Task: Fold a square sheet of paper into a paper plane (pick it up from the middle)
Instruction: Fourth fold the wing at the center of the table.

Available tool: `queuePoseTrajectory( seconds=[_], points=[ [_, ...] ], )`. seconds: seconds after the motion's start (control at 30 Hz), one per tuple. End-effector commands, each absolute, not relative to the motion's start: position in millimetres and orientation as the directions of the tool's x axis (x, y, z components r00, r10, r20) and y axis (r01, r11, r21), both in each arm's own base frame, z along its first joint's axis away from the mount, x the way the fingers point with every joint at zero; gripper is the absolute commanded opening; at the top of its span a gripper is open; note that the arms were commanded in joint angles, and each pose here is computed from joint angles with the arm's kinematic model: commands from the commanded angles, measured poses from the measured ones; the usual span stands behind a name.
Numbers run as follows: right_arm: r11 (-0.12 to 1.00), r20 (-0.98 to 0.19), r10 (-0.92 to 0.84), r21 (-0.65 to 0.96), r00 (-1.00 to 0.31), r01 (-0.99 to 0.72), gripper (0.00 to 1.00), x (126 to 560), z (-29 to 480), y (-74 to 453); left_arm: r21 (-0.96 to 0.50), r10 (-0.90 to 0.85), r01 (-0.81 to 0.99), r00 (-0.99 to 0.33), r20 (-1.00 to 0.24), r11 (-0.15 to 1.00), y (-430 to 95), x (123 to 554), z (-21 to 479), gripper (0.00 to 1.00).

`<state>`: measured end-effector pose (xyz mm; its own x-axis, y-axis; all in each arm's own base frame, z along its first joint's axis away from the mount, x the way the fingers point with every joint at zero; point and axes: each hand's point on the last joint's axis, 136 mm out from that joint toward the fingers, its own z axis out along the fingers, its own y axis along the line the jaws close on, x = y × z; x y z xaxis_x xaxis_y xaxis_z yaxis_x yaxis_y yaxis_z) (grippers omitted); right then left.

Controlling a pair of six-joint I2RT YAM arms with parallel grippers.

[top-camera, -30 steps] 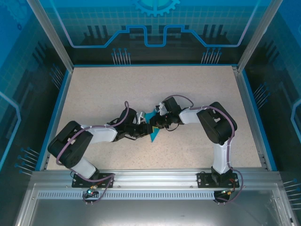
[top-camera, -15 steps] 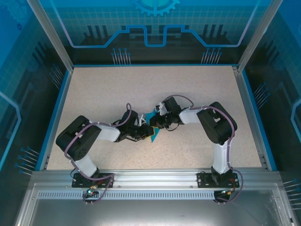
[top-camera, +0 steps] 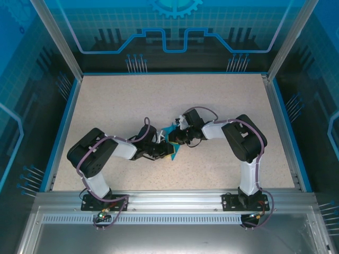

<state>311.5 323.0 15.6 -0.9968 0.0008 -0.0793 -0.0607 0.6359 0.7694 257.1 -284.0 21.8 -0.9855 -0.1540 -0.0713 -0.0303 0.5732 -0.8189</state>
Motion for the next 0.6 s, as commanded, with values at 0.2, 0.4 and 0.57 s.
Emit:
queuePoseTrajectory(
  seconds=[0.2,0.4,0.57],
  points=[
    [0.751,0.061,0.02,0.658,-0.998,0.055,0.16,282,-41,294,-0.822,-0.096,0.043,-0.988,-0.118,0.568,-289,243,45,0.23],
    [0.751,0.059,0.022,0.658,-0.998,0.056,0.16,283,-40,294,-0.826,-0.073,0.031,-0.993,-0.087,0.563,-292,237,37,0.23],
    [0.75,0.059,0.023,0.659,-0.998,0.056,0.16,284,-40,294,-0.823,-0.069,0.013,-0.996,-0.064,0.568,-297,233,24,0.23]
  ],
)
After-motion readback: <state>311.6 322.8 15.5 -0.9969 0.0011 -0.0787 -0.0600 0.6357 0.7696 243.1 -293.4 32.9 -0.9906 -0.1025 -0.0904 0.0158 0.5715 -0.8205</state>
